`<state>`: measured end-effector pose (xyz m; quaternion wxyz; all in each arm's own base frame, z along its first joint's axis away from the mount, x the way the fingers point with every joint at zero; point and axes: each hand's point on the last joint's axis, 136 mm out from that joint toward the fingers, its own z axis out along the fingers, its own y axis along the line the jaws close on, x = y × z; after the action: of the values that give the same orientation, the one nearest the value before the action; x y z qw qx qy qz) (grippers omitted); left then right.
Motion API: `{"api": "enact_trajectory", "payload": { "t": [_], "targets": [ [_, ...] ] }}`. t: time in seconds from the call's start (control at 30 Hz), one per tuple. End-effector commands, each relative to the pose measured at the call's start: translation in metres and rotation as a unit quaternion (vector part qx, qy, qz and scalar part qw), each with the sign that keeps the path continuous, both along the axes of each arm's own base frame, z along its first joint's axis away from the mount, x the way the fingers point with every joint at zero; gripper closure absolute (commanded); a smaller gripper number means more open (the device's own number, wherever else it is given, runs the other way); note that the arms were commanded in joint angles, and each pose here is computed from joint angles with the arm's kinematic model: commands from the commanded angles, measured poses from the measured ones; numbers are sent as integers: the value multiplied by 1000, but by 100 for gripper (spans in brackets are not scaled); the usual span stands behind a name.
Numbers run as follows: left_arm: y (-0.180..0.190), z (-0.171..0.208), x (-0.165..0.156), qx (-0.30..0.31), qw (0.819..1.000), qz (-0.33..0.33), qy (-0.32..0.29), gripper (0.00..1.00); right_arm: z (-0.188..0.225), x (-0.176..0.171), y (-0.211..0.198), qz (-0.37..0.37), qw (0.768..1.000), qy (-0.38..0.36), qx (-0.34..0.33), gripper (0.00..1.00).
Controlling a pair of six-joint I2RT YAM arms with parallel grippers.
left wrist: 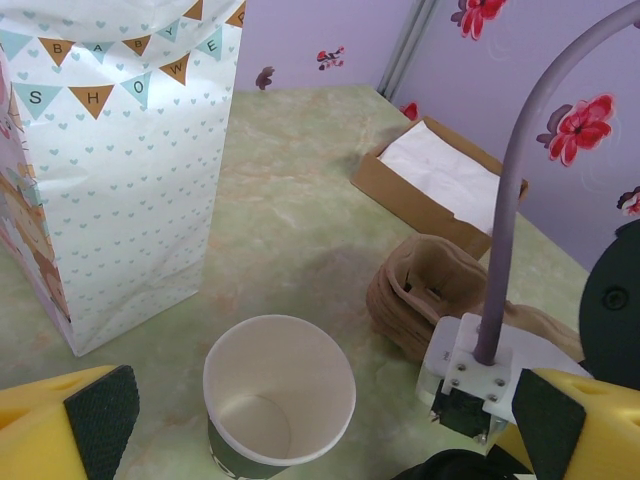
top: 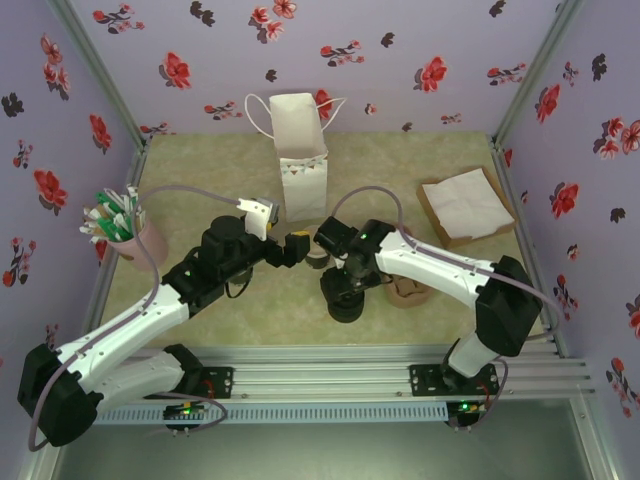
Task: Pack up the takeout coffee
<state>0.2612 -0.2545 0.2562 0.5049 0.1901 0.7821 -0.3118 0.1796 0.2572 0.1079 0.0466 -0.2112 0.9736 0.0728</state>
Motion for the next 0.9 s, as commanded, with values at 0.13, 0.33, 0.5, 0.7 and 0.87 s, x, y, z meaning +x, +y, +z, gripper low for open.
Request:
{"api": "enact_trajectory", "payload": {
  "t": [0.13, 0.33, 0.5, 0.7, 0.87],
  "targets": [
    [1, 8, 0, -3, 1000, 1, -22, 1, 7, 0, 0, -7, 1000, -10, 5, 27],
    [-5, 36, -18, -7, 1000, -26, -10, 23, 7, 1, 2, -7, 1000, -12, 10, 27],
    [-8, 48, -56, 0, 999, -31, 21, 46, 6, 0, 3, -4, 1000, -10, 13, 27],
    [-12, 17, -93, -3, 993, -38, 116, 58, 6, -1, 2, -8, 1000, -9, 17, 27],
    [-11, -29, -112, -18, 980, -35, 197, 61, 6, -3, 1, -12, 1000, -10, 23, 27]
  ]
}}
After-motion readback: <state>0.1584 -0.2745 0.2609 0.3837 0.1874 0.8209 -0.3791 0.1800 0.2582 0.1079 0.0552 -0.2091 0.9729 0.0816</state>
